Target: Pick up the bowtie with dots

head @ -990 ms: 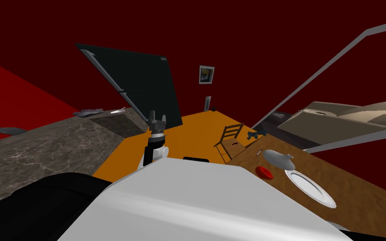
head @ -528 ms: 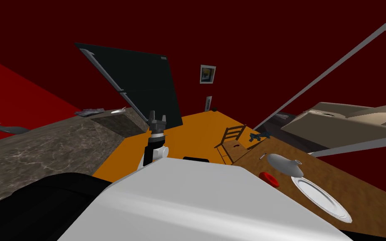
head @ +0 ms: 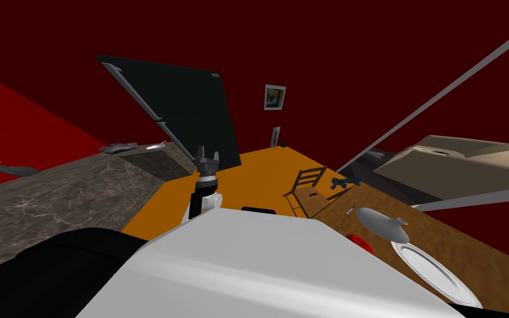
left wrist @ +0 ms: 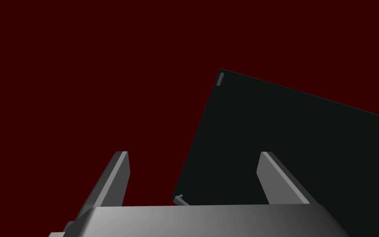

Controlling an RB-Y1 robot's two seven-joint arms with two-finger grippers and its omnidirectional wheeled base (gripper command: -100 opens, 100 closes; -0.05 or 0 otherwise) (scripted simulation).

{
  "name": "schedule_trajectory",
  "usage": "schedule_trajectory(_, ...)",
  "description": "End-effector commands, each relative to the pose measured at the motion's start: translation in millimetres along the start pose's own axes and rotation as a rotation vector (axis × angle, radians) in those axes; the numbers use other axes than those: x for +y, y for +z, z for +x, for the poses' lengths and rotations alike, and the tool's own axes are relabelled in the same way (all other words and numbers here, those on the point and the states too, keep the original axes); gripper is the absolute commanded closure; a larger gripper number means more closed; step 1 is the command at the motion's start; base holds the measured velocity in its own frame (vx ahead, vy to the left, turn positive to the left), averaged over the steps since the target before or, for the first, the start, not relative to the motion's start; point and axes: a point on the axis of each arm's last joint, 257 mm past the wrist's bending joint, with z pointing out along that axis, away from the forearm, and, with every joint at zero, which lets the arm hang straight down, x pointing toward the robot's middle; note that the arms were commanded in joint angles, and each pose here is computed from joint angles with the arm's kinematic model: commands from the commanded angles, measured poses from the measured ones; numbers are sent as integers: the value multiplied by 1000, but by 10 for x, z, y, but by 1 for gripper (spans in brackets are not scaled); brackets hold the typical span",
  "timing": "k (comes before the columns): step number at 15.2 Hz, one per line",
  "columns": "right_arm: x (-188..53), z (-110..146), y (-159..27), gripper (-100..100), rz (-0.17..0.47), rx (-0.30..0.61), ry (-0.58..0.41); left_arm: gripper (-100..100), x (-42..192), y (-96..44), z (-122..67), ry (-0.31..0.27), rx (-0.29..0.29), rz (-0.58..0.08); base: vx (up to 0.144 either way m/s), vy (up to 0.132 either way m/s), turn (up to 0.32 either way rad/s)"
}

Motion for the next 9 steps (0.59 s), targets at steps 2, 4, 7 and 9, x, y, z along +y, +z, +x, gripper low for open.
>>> schedule_trajectory(2, -77, -79, 125, -100, 3, -1, -9, 0, 0, 0, 0, 0, 0, 0, 14, -42, -63)
schedule_trajectory(4, -126, -129, 199, -100, 5, -2, -15, 0, 0, 0, 0, 0, 0, 0, 2, -57, -45)
schedule_trajectory(7, -128, -138, 194, 100, 6, -2, -15, 0, 0, 0, 0, 0, 0, 0, 0, -38, -24)
schedule_trajectory(9, -132, -135, 194, 100, 6, -2, -15, 0, 0, 0, 0, 0, 0, 0, 1, -3, 3)
